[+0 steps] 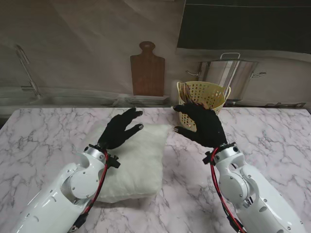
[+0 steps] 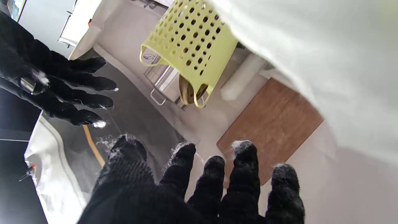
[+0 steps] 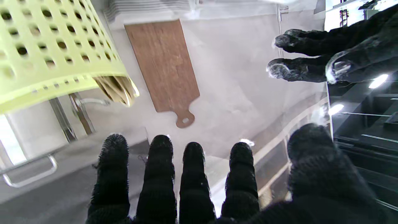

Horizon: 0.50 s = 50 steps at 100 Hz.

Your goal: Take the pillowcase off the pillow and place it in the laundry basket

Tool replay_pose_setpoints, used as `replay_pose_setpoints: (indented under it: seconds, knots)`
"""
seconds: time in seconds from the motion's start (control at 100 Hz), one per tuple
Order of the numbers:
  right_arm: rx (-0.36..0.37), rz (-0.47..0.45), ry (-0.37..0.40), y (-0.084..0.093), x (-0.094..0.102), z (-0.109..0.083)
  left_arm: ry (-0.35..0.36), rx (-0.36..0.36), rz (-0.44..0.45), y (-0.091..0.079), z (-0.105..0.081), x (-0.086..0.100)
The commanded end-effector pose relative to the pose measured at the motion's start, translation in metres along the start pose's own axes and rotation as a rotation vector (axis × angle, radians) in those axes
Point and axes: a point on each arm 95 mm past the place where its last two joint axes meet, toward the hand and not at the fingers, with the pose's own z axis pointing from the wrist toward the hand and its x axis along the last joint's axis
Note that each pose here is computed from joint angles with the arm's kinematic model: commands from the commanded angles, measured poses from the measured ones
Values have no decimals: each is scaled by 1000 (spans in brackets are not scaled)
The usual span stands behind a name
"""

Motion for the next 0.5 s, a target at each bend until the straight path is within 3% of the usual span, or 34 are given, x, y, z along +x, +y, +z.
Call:
replay_pose_setpoints:
  seconds: [0.0,0.3,0.49]
  knots:
    - [54,9,-38,-22,-5,-12,-33,-35,-35,14,0,-4]
    - [153,52,-181,-65,-27,-38,-166,-89,-102,36,-4,-32]
    - [145,94,-218,-65,-36,-39,-187,-115,-109,36,-11,-38]
